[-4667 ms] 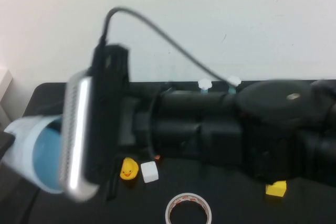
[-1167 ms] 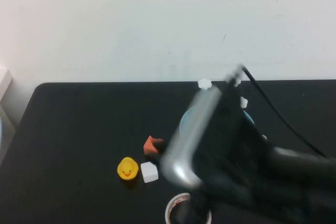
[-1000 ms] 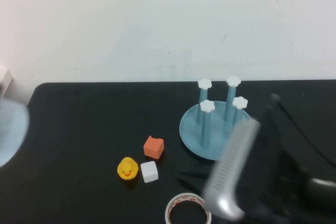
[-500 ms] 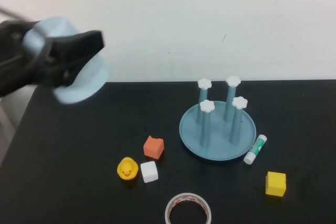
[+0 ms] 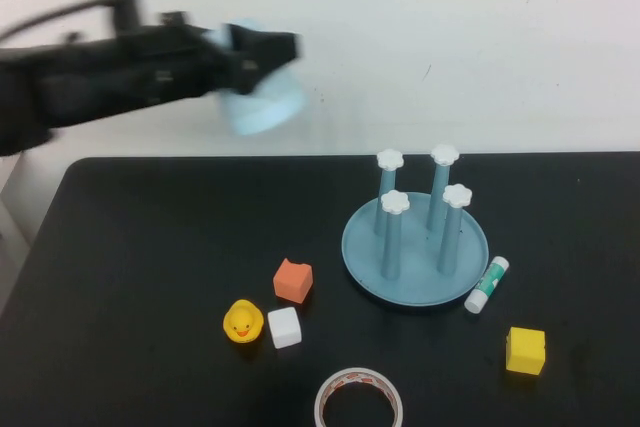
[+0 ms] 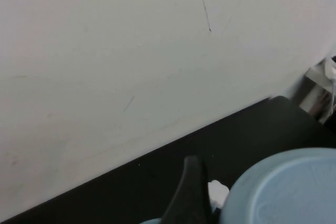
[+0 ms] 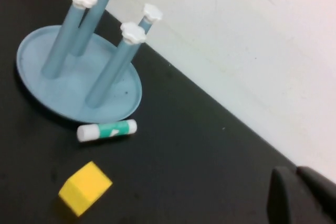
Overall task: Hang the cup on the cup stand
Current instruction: Place the cup on the cup holder
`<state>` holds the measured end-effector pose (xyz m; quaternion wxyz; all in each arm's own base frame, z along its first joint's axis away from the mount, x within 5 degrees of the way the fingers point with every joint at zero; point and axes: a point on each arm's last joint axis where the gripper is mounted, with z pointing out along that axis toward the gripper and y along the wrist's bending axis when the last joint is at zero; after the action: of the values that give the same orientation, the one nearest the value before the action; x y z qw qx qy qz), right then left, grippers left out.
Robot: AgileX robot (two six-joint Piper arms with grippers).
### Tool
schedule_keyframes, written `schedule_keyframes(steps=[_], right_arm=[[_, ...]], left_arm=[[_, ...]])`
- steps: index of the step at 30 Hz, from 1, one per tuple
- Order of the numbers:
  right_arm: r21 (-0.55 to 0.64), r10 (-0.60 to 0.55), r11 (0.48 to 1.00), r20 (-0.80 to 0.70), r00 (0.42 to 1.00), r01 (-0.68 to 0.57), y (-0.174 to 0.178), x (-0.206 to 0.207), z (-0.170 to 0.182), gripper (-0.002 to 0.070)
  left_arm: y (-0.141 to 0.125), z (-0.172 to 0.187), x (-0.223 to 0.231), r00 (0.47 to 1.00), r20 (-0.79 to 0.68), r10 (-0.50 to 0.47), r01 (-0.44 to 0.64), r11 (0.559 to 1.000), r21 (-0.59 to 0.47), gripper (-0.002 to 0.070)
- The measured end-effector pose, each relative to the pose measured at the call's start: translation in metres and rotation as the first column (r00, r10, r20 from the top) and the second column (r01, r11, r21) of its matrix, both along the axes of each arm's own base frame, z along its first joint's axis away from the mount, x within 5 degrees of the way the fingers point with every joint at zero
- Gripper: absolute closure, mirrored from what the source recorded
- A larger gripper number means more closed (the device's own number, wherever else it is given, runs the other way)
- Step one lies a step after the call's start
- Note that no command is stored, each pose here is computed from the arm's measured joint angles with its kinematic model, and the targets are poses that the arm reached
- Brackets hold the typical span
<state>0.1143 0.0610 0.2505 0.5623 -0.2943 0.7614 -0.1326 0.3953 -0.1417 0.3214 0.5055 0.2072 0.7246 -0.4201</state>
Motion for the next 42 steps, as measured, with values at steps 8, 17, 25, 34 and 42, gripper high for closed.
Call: schedule_keyframes(steps=[8, 17, 25, 34, 42], right_arm=[[-0.029, -0.132, 0.991, 0.067, 0.989, 0.134, -0.012, 0.003, 0.005, 0.0678], [-0.015, -0.199, 0.979, 0.086, 0.976, 0.201, -0.018, 0.003, 0.007, 0.0678], [-0.01, -0.18, 0.983, 0.086, 0.98, 0.182, -0.016, 0.003, 0.007, 0.0678], [0.018, -0.158, 0.987, 0.078, 0.984, 0.157, -0.013, 0.003, 0.007, 0.0678], [0.034, -0.157, 0.987, 0.085, 0.984, 0.155, -0.013, 0.003, 0.008, 0.0678]], left_arm=[[-0.084, -0.03, 0.042, 0.994, 0.07, 0.085, -0.093, 0.989, 0.119, 0.0112], [-0.136, -0.073, 0.057, 0.991, 0.129, 0.041, -0.068, 0.975, 0.21, 0.0112], [-0.144, -0.111, 0.062, 0.995, 0.092, 0.025, -0.049, 0.963, 0.264, 0.0112], [-0.146, -0.123, 0.063, 0.989, 0.143, -0.03, -0.018, 0.946, 0.323, 0.0113], [-0.148, -0.129, 0.062, 0.986, 0.153, -0.065, 0.01, 0.943, 0.333, 0.0074]])
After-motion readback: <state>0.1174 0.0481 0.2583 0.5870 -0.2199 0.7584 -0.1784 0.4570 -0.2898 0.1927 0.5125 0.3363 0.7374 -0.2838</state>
